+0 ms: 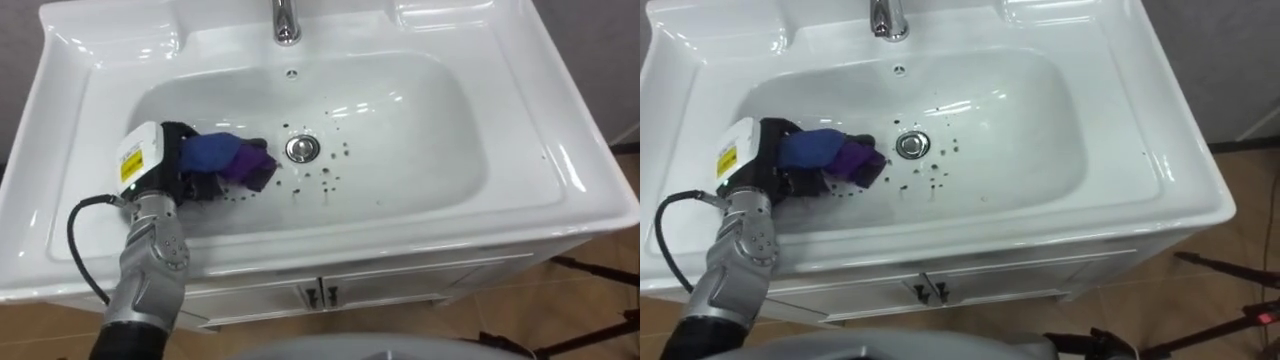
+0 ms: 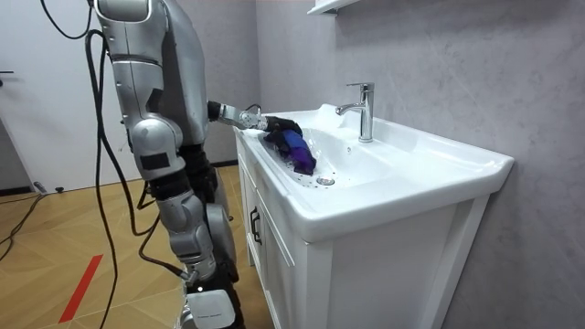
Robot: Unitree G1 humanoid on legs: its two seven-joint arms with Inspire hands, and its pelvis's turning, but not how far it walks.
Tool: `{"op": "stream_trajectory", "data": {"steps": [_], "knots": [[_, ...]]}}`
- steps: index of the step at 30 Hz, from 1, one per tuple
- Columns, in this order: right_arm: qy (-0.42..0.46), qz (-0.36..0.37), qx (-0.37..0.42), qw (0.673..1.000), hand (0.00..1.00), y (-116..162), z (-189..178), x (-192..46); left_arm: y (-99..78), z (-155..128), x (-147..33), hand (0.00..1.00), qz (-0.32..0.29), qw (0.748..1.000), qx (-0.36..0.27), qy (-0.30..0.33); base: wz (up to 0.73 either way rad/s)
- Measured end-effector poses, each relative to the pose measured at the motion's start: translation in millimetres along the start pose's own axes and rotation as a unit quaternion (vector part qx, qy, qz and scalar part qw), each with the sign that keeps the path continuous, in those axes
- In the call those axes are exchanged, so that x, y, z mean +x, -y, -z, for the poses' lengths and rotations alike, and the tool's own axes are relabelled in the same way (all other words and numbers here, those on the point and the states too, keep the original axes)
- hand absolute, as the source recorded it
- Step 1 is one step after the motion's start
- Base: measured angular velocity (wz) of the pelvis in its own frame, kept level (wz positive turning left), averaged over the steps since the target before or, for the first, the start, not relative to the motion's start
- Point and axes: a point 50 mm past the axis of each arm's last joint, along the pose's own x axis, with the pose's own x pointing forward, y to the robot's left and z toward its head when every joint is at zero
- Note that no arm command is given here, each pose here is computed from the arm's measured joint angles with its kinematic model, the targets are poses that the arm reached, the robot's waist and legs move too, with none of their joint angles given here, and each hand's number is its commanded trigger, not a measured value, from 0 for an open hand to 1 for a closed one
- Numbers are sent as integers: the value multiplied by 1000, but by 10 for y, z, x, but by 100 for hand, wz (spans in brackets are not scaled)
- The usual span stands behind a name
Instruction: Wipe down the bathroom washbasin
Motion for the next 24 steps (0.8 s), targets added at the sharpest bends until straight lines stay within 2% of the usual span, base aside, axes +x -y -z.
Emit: {"op": "stream_trajectory", "data": {"steps": [8, 17, 24], "knots": [[12, 13, -12, 1000, 0, 79, -93, -7, 115, -22, 65, 100, 62, 996, 64, -9, -7], [5, 19, -6, 1000, 0, 90, -90, -11, 88, -23, 144, 100, 98, 990, 92, -32, 0], [0, 34, 0, 999, 0, 152, -99, -19, 69, -58, 237, 100, 149, 982, 105, -45, -2]]}}
